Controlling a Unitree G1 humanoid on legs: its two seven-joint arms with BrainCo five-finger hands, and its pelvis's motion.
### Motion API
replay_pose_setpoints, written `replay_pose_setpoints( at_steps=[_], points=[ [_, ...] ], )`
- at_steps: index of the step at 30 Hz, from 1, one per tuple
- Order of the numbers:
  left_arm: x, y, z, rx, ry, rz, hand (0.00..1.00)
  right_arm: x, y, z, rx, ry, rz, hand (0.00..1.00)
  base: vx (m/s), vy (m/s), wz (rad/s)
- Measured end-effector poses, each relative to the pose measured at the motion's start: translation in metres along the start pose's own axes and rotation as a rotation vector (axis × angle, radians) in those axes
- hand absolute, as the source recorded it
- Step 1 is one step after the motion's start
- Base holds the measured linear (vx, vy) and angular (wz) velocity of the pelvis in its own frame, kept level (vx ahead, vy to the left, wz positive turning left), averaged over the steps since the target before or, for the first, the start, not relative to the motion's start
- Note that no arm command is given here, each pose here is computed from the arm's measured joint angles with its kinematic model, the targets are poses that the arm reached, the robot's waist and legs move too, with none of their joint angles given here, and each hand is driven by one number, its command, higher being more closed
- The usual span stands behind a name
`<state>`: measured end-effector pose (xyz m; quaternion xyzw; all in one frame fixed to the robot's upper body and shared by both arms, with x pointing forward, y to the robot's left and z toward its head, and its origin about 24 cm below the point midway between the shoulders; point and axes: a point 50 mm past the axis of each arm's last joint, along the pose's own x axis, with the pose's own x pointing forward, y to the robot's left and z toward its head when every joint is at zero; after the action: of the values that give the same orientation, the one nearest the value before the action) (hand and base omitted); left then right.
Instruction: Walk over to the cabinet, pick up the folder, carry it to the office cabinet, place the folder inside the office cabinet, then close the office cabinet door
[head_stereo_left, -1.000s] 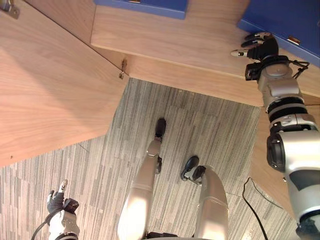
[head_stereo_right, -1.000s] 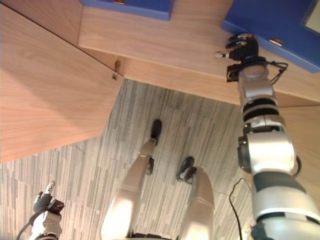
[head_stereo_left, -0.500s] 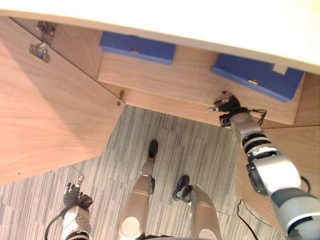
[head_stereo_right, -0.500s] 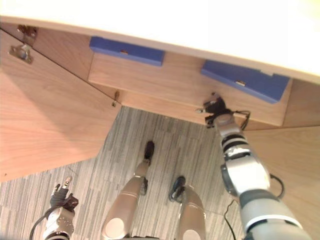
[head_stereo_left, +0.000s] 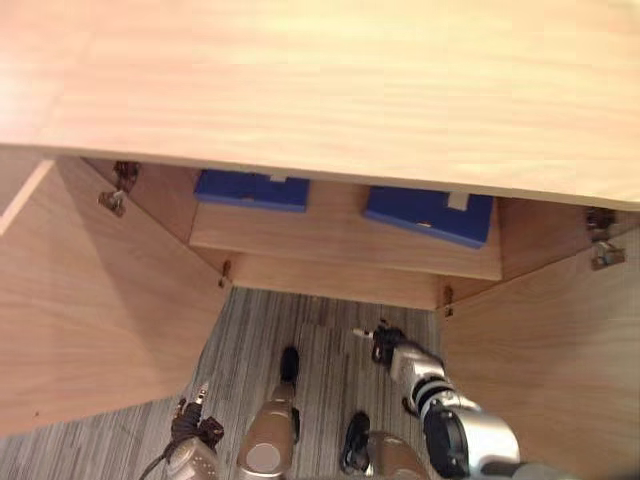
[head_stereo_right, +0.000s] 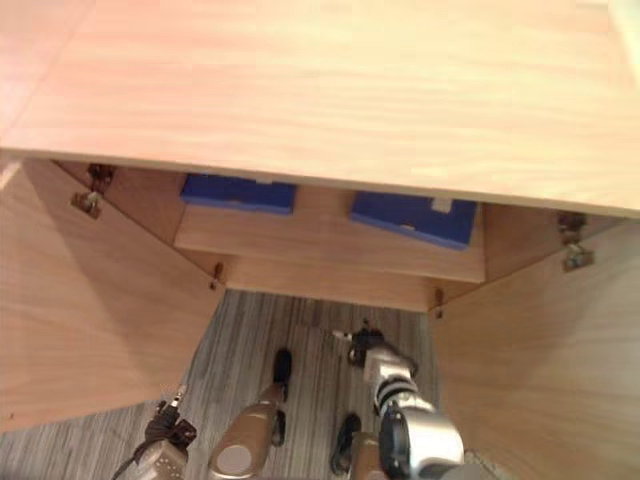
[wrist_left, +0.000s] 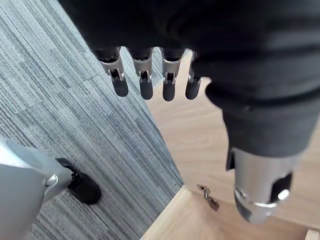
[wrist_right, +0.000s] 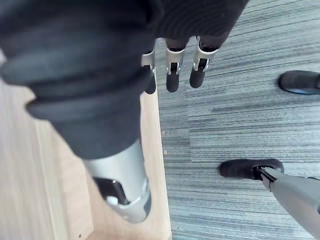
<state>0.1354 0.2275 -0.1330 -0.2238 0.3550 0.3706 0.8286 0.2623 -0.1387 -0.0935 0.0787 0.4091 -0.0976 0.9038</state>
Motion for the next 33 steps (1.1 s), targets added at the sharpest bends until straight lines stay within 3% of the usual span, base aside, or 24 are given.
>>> replay_pose_setpoints(
  at_steps=[4, 12, 16, 26, 33],
  points=[
    [-0.004, -0.001, -0.019, 0.035, 0.064, 0.009, 0.0, -0.006, -0.026, -0.047, 0.062, 0.086, -0.1, 0.0, 0.03, 0.033, -0.07],
    [-0.007, 0.006, -0.036, 0.322, 0.109, -0.032, 0.0, -0.036, -0.069, -0.143, 0.164, 0.331, -0.24, 0.0, 0.03, 0.023, 0.04],
    [-0.007, 0.005, -0.038, 0.479, 0.111, -0.079, 0.0, -0.039, -0.073, -0.148, 0.246, 0.321, -0.267, 0.0, 0.0, 0.012, -0.11],
    [-0.007, 0.008, -0.044, 0.72, 0.115, -0.138, 0.0, -0.041, -0.076, -0.151, 0.34, 0.31, -0.297, 0.0, 0.02, 0.021, -0.28],
    [-0.007, 0.007, -0.045, 0.789, 0.1, -0.156, 0.0, -0.043, -0.081, -0.154, 0.367, 0.298, -0.345, 0.0, 0.0, 0.011, -0.47]
  ],
)
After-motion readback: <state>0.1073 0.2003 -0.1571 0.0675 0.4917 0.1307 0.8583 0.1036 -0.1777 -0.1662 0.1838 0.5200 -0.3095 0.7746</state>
